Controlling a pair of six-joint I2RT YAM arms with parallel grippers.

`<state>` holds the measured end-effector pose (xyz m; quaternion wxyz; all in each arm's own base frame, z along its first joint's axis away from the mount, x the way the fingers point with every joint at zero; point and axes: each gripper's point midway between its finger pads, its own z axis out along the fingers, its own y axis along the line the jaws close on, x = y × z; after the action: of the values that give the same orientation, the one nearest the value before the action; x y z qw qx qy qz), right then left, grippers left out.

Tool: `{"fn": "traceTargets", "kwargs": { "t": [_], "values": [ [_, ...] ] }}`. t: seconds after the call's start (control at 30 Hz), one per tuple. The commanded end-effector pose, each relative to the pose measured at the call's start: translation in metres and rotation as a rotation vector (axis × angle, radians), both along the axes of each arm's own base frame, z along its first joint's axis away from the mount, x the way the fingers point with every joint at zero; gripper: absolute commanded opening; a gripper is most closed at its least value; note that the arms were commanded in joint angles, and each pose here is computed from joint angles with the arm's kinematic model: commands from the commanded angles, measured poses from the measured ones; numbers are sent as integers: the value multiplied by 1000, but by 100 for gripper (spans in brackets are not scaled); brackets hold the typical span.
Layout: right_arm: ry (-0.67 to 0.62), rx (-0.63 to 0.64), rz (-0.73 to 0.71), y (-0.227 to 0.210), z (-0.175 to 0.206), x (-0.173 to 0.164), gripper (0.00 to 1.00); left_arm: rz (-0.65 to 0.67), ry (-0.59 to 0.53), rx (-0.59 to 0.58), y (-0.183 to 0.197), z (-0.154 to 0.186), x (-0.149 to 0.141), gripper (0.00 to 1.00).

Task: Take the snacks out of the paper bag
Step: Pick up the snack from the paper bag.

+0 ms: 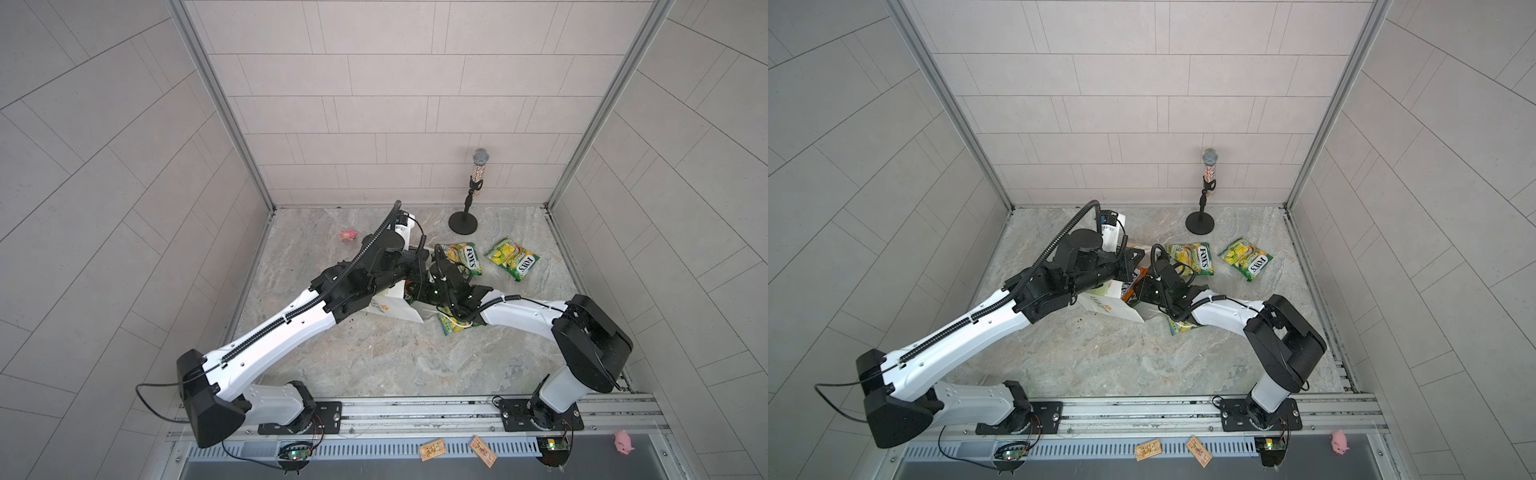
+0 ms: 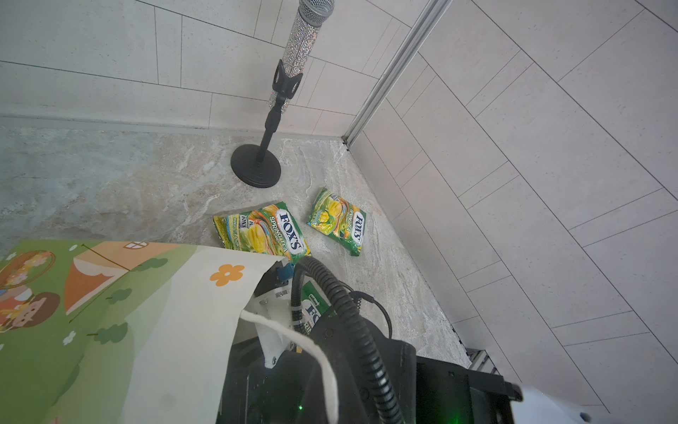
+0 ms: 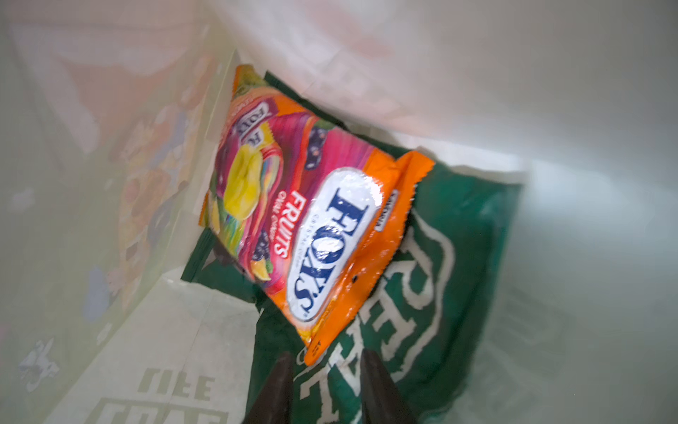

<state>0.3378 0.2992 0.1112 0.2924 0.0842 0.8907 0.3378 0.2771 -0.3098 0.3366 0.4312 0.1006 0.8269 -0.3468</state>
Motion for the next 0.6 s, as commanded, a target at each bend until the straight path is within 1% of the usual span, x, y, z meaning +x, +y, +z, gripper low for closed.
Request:
{"fn": "traceTargets", "kwargs": {
  "t": [0.0, 0.13, 0.27, 0.4, 0.5, 0.57],
  "values": [
    [-11, -44, -101, -16, -1, 7, 34, -34, -19, -20, 0, 9, -9, 0],
    [8, -107, -141, -25, -4, 12, 37, -46, -12, -24, -3, 7, -10, 0],
    [4, -114, -147, -24, -5, 15, 39, -55, -9, -30, -5, 7, -11, 0],
    [12, -90, -123, -17, -6, 19, 39, -64, -6, -34, -6, 8, -12, 0],
    [4, -32, -91, -4, -4, 22, 38, -70, -3, -38, -7, 7, -13, 0],
    [9, -36, -96, -3, -6, 24, 37, -74, -3, -39, -8, 8, -13, 0]
  ]
}}
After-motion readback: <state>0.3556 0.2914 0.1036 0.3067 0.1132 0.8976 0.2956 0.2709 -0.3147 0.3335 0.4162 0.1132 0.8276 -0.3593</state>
